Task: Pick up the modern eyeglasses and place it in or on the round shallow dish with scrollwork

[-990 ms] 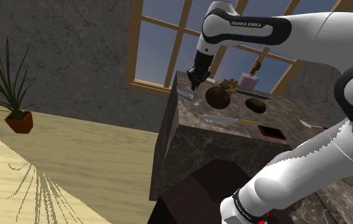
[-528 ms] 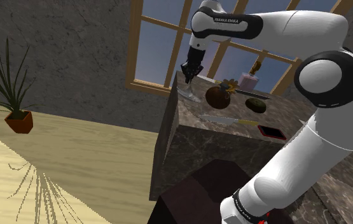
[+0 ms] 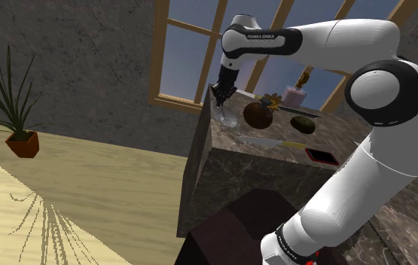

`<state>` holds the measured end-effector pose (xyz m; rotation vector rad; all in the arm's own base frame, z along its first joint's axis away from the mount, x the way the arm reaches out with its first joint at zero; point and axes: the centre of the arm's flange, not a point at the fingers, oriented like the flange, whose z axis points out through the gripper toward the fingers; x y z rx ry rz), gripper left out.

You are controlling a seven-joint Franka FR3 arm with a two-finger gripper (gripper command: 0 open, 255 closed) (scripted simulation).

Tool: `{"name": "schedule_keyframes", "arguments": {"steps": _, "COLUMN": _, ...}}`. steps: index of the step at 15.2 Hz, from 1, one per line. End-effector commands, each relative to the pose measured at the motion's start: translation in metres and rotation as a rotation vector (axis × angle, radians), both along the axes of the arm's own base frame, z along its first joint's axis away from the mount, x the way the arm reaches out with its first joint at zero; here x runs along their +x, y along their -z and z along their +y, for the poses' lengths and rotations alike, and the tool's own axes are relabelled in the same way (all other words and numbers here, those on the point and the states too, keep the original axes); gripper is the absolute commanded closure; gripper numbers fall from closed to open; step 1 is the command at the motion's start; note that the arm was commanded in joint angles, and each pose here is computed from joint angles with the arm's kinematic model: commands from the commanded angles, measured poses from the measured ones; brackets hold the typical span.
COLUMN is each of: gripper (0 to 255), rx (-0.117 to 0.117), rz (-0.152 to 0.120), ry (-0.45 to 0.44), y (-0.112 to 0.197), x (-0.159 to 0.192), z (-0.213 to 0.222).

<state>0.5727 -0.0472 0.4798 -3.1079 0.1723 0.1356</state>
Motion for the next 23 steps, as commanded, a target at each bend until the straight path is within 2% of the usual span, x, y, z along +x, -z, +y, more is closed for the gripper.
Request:
{"name": "schedule_keyframes", "arguments": {"steps": 1, "gripper": 255, "rx": 0.0, "rz": 0.0, "ry": 0.0, "y": 0.01, "x": 0.0, "z": 0.0}}
{"name": "schedule_keyframes", "arguments": {"steps": 3, "gripper": 255, "rx": 0.0, "rz": 0.0, "ry": 0.0, "y": 0.021, "x": 0.0, "z": 0.0}}
{"name": "schedule_keyframes", "arguments": {"steps": 11, "gripper": 255, "rx": 0.0, "rz": 0.0, "ry": 0.0, "y": 0.021, "x": 0.0, "z": 0.0}}
{"name": "schedule_keyframes", "arguments": {"steps": 12, "gripper": 0, "rx": 0.0, "rz": -0.001, "ry": 0.0, "y": 0.02, "x": 0.0, "z": 0.0}}
{"name": "schedule_keyframes", "arguments": {"steps": 17, "gripper": 0, "rx": 0.0, "rz": 0.0, "ry": 0.0, "y": 0.021, "x": 0.0, "z": 0.0}}
{"name": "schedule_keyframes", "arguments": {"steps": 21, "gripper": 0, "rx": 0.0, "rz": 0.0, "ry": 0.0, "y": -0.029, "x": 0.004, "z": -0.001}}
{"name": "schedule_keyframes", "arguments": {"steps": 23, "gripper": 0, "rx": 0.0, "rz": 0.0, "ry": 0.0, "y": -0.029, "x": 0.004, "z": -0.001}}
